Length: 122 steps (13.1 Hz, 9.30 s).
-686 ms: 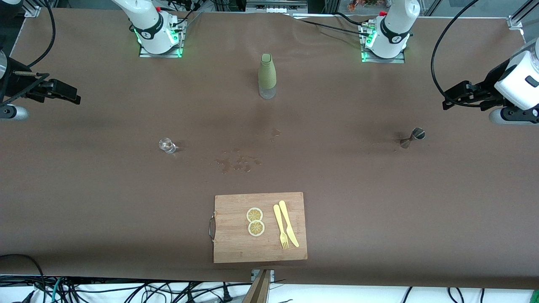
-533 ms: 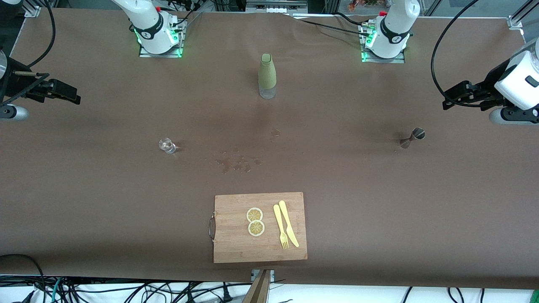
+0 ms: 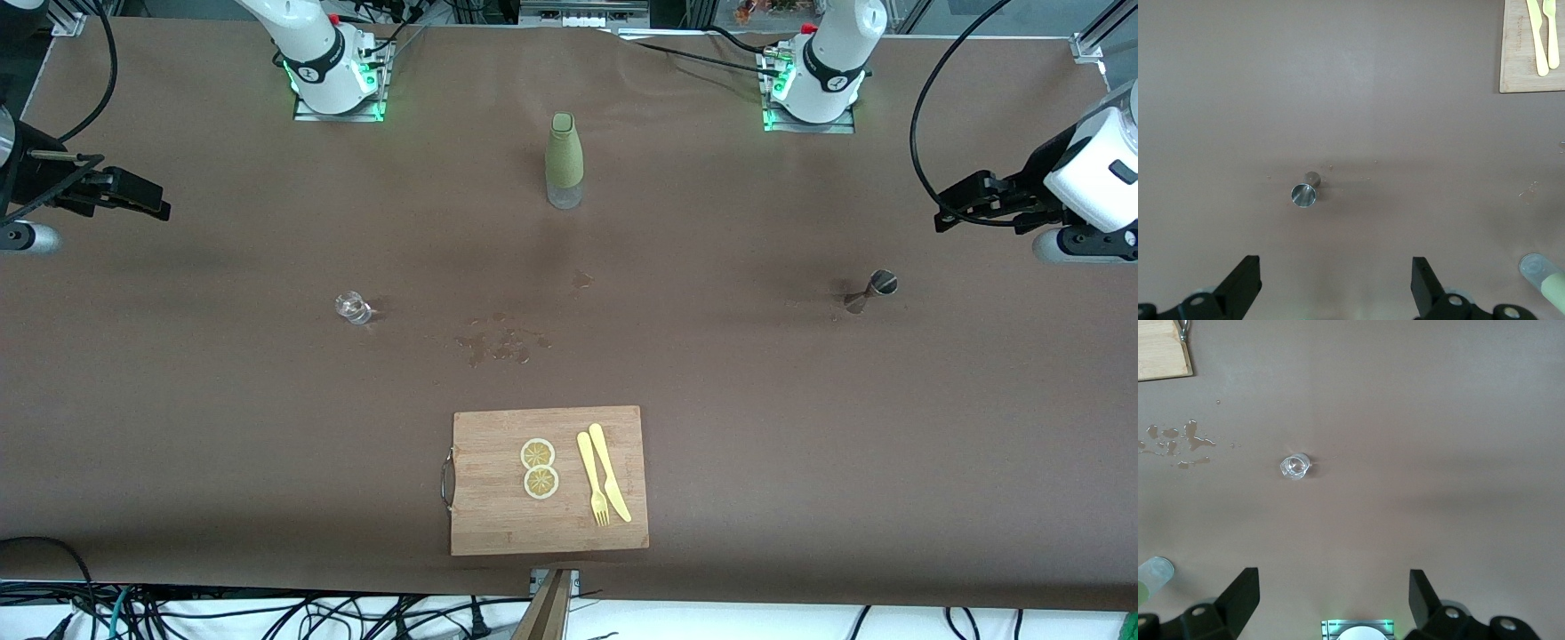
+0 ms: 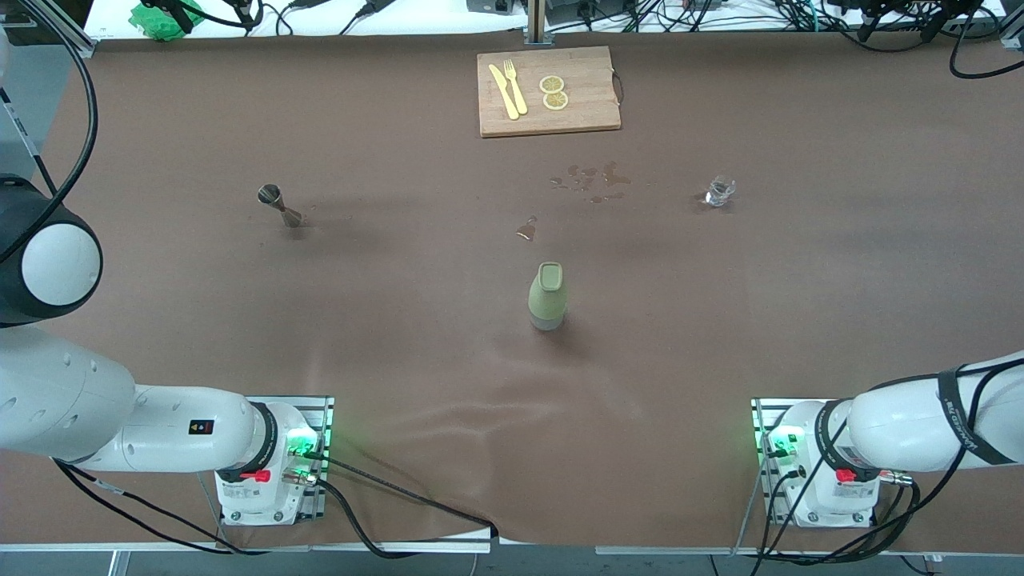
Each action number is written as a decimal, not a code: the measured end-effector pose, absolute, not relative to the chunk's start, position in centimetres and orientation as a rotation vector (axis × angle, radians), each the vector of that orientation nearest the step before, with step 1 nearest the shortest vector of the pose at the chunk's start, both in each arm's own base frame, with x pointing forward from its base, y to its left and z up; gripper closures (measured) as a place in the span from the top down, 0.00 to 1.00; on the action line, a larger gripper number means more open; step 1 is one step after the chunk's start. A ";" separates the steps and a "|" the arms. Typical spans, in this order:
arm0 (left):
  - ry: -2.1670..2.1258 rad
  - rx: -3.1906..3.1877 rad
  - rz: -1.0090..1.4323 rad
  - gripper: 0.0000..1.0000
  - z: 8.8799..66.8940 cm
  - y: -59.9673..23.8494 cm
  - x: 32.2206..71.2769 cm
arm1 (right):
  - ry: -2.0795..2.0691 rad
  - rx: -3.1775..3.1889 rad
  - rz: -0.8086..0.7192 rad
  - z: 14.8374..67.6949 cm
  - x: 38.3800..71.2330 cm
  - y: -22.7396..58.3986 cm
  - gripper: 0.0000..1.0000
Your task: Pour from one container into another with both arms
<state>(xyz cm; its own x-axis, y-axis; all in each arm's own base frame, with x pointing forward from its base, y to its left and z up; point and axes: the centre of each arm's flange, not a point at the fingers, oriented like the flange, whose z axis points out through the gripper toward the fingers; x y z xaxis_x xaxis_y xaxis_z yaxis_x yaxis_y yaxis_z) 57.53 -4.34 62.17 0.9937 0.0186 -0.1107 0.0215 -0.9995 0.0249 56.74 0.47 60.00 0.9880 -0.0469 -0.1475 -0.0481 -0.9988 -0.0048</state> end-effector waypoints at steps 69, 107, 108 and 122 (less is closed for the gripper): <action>-1.193 1.373 1.054 1.00 6.9 23.9 47.3 | -1.509 -1.770 -0.578 19.6 54.4 -3.0 1.00; -1.184 1.272 1.116 0.21 4.8 20.0 48.8 | -1.560 -1.448 -0.906 10.2 52.2 -0.4 0.95; -1.190 1.262 1.106 0.21 4.8 19.3 49.1 | -1.561 -1.437 -0.915 9.9 52.1 -0.5 0.95; -1.248 1.157 1.151 0.21 6.3 -13.4 60.3 | -1.530 -1.415 -0.940 7.4 51.9 -1.2 0.84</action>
<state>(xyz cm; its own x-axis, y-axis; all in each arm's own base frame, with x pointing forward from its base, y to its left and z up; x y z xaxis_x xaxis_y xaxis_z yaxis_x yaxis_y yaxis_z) 60.30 -13.41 6.26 -0.0004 -0.0048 1.0000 -0.9971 0.0755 0.0000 51.95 -1.16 7.37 -0.0217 0.3756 0.9265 0.9963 0.0853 -0.0113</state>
